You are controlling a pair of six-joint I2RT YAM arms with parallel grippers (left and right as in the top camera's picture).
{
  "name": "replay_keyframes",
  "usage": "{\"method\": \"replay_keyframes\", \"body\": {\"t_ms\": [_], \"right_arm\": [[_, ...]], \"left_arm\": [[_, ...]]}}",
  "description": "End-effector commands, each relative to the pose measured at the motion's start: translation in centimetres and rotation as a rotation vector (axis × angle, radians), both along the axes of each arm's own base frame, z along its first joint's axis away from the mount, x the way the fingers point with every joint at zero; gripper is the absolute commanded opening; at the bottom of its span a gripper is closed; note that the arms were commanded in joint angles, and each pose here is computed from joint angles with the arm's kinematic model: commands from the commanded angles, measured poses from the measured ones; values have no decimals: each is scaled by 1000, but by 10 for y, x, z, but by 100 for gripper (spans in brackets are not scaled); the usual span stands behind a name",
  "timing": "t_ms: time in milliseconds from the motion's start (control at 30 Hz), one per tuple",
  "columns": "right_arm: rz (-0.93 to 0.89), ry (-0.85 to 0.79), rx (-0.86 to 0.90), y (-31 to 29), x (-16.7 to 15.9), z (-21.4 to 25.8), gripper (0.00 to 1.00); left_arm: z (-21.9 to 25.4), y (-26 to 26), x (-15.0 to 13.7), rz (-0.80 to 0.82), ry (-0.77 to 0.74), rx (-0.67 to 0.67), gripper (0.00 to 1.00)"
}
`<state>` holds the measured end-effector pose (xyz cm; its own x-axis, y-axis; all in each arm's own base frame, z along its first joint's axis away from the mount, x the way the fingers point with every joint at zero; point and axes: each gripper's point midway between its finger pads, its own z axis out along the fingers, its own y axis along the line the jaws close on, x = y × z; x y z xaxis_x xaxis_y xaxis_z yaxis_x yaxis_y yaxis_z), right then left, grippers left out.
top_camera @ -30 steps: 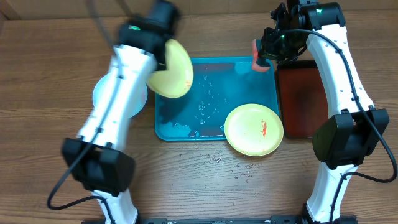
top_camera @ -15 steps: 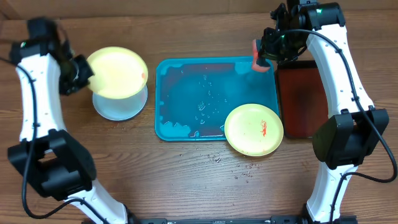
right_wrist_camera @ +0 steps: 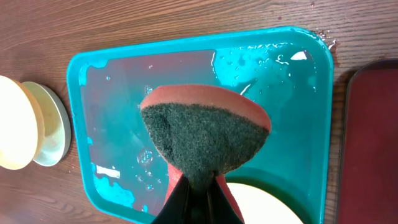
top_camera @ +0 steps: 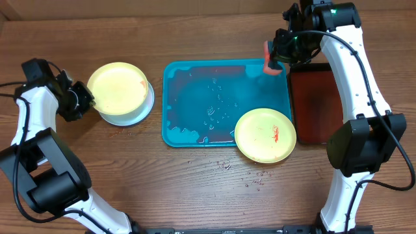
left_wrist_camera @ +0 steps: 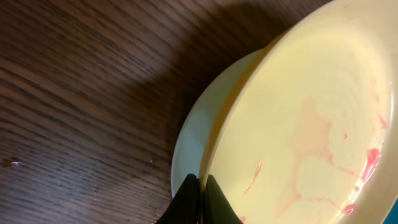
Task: Clean dirty plates on tray and stack at the side
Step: 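Lower the yellow plate onto the white plate and release it, then move the left gripper to the lower yellow plate and grasp its rim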
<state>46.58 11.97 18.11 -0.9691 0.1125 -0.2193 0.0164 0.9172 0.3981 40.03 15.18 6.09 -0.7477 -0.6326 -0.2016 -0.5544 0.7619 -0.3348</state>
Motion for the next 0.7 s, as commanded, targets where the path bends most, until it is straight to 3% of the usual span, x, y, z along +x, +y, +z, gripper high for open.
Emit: {"method": "replay_keyframes", "body": {"t_ms": [0,233,333,400,667], "right_arm": [[4,-17,5,2,1,6,4],[5,-13,4,2,0,6,4],[5,-13,4,2,0,6,4],[5,-13,4,2,0,6,4],[5,-14,4,2,0,6,4]], "left_arm": [[-12,-12,-2,-41,8,-16,4],[-27,-8,-12,-19,43,13,5],[-28,-7,-13,2,53,14,42],[-28,-7,-14,-1,55,14,50],[6,-24,1,-83,56,23,51]]}}
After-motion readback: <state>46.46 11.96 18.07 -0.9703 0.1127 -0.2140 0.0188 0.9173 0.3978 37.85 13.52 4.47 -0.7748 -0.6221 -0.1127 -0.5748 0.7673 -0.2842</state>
